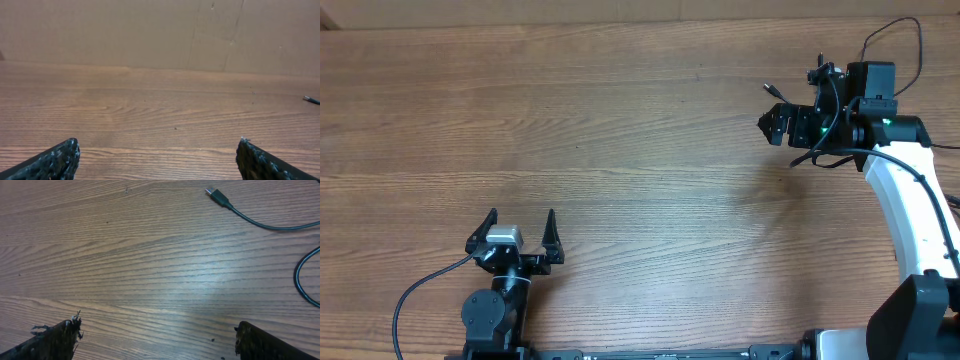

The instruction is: Untangle cables

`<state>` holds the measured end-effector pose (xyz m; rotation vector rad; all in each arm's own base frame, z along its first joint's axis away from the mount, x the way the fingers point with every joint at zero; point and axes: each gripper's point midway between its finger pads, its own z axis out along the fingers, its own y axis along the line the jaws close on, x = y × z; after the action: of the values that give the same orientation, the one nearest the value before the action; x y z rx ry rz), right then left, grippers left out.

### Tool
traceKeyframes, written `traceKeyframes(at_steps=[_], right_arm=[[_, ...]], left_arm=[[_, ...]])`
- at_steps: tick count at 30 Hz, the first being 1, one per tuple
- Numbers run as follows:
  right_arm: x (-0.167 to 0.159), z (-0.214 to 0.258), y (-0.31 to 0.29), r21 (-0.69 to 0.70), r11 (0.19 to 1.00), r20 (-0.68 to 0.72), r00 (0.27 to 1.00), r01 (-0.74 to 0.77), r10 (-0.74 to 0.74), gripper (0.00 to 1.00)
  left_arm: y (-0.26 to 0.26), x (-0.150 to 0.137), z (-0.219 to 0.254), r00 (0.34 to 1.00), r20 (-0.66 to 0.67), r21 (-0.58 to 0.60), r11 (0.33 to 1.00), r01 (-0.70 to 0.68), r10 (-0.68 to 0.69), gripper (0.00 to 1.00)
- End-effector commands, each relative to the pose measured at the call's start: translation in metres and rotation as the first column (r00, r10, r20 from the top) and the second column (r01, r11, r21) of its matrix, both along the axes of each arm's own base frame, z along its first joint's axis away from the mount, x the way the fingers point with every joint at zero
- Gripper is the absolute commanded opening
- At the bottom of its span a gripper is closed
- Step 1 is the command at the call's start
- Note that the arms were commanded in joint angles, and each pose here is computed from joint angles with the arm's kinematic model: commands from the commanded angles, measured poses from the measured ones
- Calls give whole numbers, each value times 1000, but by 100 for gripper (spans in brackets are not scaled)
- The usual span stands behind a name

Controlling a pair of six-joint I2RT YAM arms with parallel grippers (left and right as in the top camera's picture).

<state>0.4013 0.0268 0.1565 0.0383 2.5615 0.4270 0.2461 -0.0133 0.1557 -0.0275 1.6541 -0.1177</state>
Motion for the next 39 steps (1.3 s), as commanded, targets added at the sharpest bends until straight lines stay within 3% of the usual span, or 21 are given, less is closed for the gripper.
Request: traceKeyframes(at_steps=[1, 39], right_arm=[[0, 0, 2, 2, 1000, 2, 1000, -8, 8, 100], [0, 0, 2, 3, 1000, 2, 1000, -8, 8, 100]], left_arm=[[1, 0, 0, 1000, 6, 32, 999, -3, 3, 99], [3, 0, 1, 1000, 14, 89, 996, -6, 5, 99]])
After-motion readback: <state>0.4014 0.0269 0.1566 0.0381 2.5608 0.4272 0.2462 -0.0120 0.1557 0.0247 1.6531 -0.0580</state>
